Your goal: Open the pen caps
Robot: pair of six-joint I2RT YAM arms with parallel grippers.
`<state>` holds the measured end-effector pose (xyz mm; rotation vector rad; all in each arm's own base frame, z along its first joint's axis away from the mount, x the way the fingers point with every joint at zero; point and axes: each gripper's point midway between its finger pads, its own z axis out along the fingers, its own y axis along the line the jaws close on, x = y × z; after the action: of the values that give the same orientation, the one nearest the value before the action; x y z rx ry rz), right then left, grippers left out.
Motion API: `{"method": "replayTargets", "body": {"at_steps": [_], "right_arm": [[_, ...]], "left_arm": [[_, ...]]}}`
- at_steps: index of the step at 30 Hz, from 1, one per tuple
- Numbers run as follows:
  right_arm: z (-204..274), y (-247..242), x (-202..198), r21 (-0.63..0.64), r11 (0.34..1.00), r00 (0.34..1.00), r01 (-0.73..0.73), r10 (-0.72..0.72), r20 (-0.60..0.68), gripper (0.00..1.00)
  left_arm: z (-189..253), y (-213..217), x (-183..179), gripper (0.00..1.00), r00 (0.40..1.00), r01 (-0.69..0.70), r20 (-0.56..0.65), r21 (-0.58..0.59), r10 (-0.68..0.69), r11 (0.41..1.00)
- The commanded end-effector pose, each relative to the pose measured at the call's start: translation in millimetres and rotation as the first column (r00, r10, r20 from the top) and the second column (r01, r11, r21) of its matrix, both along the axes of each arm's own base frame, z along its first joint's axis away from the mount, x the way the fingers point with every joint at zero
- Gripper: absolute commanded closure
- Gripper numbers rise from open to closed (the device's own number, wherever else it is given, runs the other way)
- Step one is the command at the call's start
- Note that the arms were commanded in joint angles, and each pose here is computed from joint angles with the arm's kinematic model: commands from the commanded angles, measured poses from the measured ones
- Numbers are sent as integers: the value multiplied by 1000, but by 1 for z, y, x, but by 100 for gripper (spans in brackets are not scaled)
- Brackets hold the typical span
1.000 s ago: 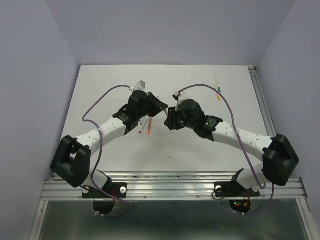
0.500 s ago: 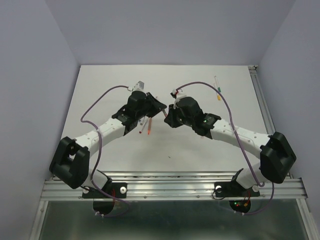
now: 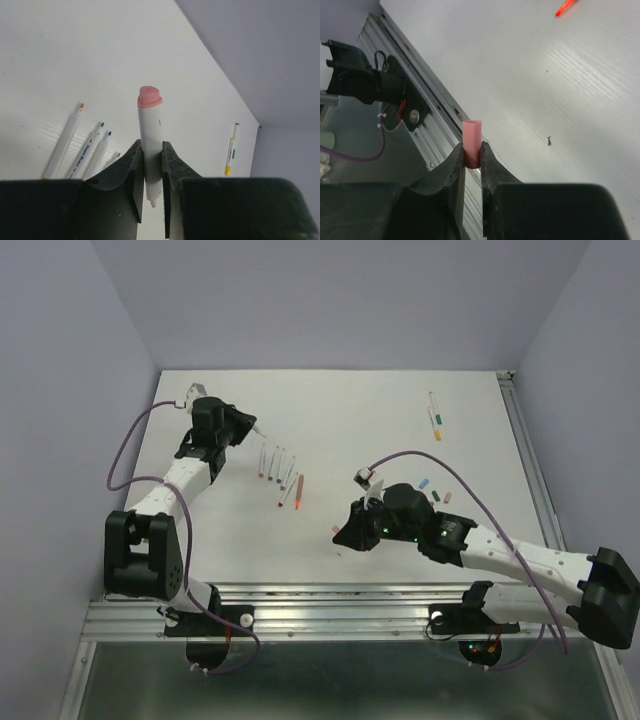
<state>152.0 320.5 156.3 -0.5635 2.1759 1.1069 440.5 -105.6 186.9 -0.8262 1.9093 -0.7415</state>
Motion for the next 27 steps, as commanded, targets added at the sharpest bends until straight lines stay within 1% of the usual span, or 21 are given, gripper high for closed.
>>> {"method": "replayTargets", "body": {"at_steps": [1,2,3,4,5,6,7,8,9,11,12,13,14,15,18,19,20,21,22,26,27], "right_arm": [[8,-16,16,-5,991,991,132,-132,24,99],[8,-19,23,-20,985,985,169,-169,32,99],[-3,-31,36,-85,962,965,260,-256,51,99],[-6,-33,46,-125,946,954,299,-294,59,99],[-13,-43,58,-168,919,934,357,-352,60,99],[-25,-61,68,-245,869,901,431,-428,67,99],[-29,-69,76,-270,841,878,469,-476,45,99],[-39,-85,94,-309,794,840,523,-542,27,99],[-44,-96,100,-333,763,814,554,-581,23,99],[-49,-117,116,-358,706,766,611,-641,42,99],[-53,-130,123,-388,655,730,649,-679,75,99],[-54,-138,127,-405,628,713,665,-695,94,99],[-56,-148,132,-422,596,691,683,-714,112,99],[-62,-157,132,-461,563,678,686,-724,126,99],[-75,-181,143,-543,442,618,714,-763,190,99],[-78,-188,145,-556,419,604,718,-771,201,99],[-81,-192,146,-567,403,597,719,-775,206,97],[-85,-194,148,-579,392,594,715,-777,207,91],[-88,-195,148,-585,389,595,712,-777,207,89],[-91,-196,150,-597,382,596,705,-776,207,86],[-92,-196,151,-598,383,597,704,-775,207,86]], "left_arm": [[47,-10,2,100,991,55,118,80,-64,995],[48,-19,-2,100,984,118,124,91,-129,989],[47,-23,-4,100,979,151,126,99,-163,984],[42,-32,-8,100,967,213,118,114,-226,970],[33,-37,-13,100,962,244,99,123,-256,962],[26,-41,-17,100,957,266,82,132,-278,955],[19,-56,-25,100,944,312,64,142,-323,939],[7,-61,-32,100,935,340,40,177,-352,924],[-3,-81,-47,100,915,396,3,195,-404,897],[-18,-93,-59,100,907,416,-51,265,-418,870],[-31,-96,-69,100,901,433,-105,303,-421,849],[-36,-101,-75,100,899,436,-128,329,-418,838],[-42,-116,-89,100,883,468,-145,348,-446,813],[-46,-116,-91,100,887,461,-151,366,-437,809],[-61,-126,-105,100,864,504,-188,356,-468,787],[-69,-127,-106,100,864,504,-206,365,-460,783],[-76,-126,-109,100,860,510,-234,368,-453,778],[-80,-125,-111,100,860,510,-255,370,-443,777],[-85,-125,-112,100,858,512,-272,371,-436,775],[-103,-131,-117,100,839,539,-324,386,-437,749],[-104,-132,-118,96,838,540,-327,390,-436,746]]}}
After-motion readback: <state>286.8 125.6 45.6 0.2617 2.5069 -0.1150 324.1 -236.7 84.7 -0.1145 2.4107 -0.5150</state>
